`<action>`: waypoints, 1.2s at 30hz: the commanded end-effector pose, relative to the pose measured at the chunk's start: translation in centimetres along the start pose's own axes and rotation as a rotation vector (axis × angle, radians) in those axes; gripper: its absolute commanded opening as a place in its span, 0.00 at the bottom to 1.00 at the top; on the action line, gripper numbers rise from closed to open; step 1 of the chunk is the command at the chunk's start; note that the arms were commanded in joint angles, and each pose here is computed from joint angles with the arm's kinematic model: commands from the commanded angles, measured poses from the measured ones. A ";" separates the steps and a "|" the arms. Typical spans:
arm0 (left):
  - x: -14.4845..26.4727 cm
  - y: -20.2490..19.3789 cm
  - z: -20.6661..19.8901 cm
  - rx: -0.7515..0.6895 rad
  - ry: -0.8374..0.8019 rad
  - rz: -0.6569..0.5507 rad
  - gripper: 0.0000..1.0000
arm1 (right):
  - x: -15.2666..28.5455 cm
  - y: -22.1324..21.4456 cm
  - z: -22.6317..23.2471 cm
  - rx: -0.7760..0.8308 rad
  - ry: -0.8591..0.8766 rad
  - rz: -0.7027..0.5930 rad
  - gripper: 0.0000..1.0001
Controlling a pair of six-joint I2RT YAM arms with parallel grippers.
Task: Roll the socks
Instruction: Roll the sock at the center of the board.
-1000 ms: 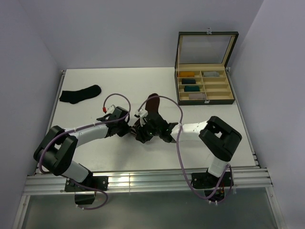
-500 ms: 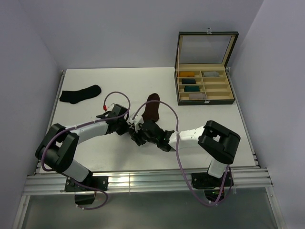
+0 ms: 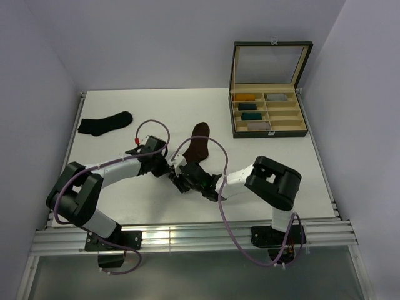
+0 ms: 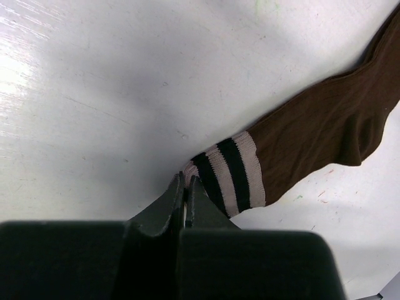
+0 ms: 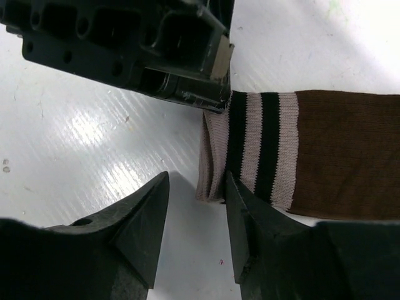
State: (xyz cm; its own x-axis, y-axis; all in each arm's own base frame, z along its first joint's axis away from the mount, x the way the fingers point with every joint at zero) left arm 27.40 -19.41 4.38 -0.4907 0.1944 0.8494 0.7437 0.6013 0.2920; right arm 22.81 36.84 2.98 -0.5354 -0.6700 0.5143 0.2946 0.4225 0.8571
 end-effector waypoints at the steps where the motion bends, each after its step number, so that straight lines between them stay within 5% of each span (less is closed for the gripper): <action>1: 0.7 0.7 -1.0 -0.008 -0.040 -0.009 0.00 | -0.6 0.8 0.0 -0.015 -0.017 -0.022 0.48; 12: 1.0 1.3 -1.2 0.020 -0.064 -0.002 0.00 | -1.9 -1.3 0.1 0.014 -0.062 0.063 0.39; 21: 0.9 2.2 -0.2 0.055 -0.068 0.001 0.00 | -1.6 -1.9 -0.1 0.015 -0.073 0.088 0.05; 25: 0.9 3.2 -0.5 0.052 -0.074 -0.016 0.00 | -1.2 -1.8 0.6 0.013 -0.019 0.113 0.00; 28: 0.9 3.5 -0.8 0.043 -0.087 -0.024 0.04 | -1.1 -1.3 1.7 -0.026 0.055 0.142 0.00; 36: 2.6 4.7 -1.8 0.067 -0.172 -0.101 0.36 | -0.4 0.0 0.5 -0.330 0.200 0.140 0.00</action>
State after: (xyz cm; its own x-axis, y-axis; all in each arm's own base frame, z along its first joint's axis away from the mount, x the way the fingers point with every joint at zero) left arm 28.92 -17.58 5.86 -0.5253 0.2431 0.8154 0.7147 0.6462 0.2677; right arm 23.89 38.45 3.13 -0.4346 -0.7063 0.5588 0.4661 0.3545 0.8106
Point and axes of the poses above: each gripper's point midway between its finger pads, its own x axis back along the fingers, its own z axis along the line the jaws close on, y = z × x, the point moved 2 cm from there along x, back along the fingers, and after that the axes turned 2 degrees about x, right-handed, at the moved point
